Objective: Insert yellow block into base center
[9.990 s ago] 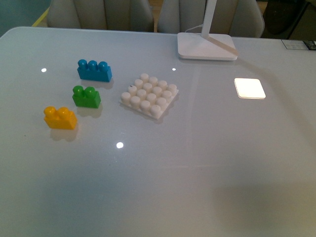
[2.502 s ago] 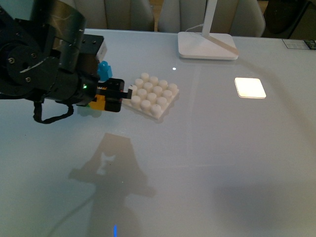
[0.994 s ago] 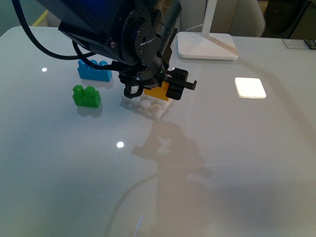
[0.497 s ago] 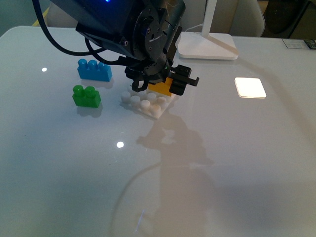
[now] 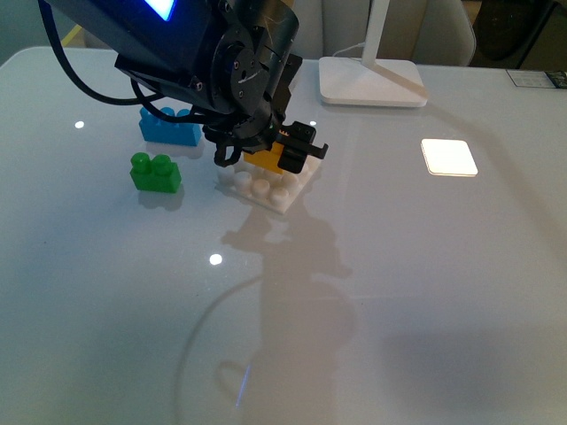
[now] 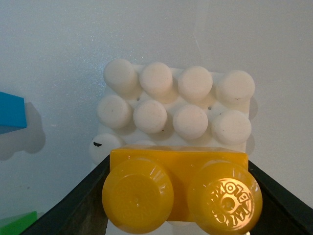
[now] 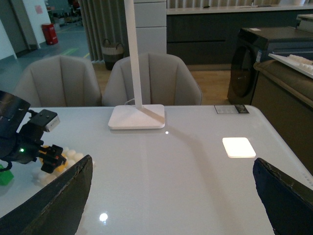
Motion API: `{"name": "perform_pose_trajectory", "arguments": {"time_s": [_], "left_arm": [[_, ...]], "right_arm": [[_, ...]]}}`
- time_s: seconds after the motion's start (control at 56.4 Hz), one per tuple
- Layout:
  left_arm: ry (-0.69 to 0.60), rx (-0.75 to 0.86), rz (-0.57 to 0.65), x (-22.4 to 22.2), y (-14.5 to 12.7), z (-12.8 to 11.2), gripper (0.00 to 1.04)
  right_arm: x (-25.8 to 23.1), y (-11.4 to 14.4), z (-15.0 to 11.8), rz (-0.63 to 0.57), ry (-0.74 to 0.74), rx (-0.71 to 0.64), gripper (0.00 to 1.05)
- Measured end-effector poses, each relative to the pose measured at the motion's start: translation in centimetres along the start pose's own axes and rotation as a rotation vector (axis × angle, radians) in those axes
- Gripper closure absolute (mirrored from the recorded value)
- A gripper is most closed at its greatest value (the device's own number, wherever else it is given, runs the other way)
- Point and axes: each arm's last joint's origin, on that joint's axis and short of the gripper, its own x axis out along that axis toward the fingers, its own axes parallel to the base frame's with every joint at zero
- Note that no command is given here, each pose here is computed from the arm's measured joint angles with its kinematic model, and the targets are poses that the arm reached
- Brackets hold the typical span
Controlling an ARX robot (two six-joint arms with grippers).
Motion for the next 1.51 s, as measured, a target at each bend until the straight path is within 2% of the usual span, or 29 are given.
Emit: {"name": "perform_pose_trajectory", "arguments": {"time_s": [0.461,0.728,1.508], "left_arm": [[-0.012,0.011,-0.002,0.5,0.4,-0.3,0.42],[0.007,0.015,-0.006,1.4,0.6,-1.4,0.42],[-0.008,0.046,-0.01,1.9,0.9,-1.5,0.42]], "right_arm": [[0.0,0.0,0.0,0.0,0.0,0.0,0.09],[0.0,0.0,0.0,0.0,0.0,0.0,0.09],[0.0,0.0,0.0,0.0,0.0,0.0,0.09]]}}
